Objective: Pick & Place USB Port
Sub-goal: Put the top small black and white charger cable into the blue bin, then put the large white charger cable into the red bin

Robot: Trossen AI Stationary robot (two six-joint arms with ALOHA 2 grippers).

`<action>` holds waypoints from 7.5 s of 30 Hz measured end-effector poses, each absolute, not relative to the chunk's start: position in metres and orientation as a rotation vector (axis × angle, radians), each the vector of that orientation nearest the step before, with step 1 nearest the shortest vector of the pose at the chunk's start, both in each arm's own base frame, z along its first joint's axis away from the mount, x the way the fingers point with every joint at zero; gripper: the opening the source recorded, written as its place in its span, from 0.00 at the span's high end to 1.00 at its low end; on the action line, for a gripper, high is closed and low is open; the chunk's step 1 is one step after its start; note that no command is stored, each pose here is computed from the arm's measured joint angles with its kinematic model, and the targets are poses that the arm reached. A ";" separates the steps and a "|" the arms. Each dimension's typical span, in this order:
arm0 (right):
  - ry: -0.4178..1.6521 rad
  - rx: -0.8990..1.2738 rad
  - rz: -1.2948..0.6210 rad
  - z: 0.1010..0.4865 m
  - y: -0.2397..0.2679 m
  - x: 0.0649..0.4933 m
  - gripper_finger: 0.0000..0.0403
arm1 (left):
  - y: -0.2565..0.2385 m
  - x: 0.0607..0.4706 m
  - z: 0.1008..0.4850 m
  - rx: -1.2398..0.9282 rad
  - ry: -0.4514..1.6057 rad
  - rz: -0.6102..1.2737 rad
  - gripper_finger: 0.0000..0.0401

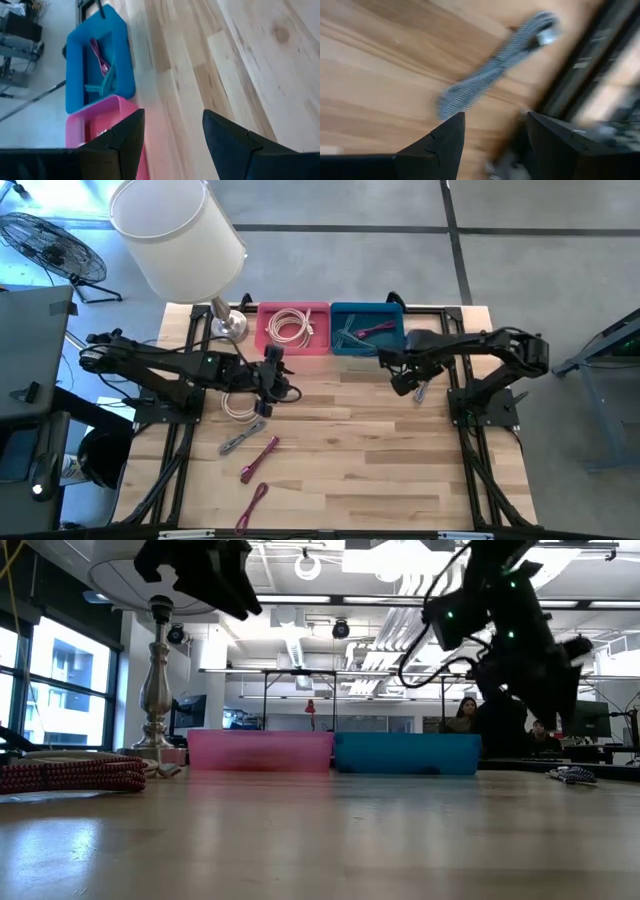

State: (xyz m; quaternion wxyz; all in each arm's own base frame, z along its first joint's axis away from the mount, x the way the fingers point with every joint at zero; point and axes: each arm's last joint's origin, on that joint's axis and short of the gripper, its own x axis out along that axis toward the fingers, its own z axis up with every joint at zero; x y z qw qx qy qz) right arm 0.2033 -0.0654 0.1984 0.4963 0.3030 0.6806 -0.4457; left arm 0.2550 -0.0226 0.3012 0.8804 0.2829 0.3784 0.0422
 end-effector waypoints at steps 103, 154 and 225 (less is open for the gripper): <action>0.925 0.333 -0.785 0.313 -0.063 0.216 0.95 | -0.019 0.246 0.253 0.617 0.896 0.153 0.51; 0.799 0.281 -0.252 0.252 -0.136 0.305 0.55 | -0.017 0.240 0.249 0.554 0.953 0.243 0.51; 0.929 0.038 0.385 0.248 0.082 0.318 0.56 | -0.050 0.232 0.173 0.412 1.743 0.155 0.97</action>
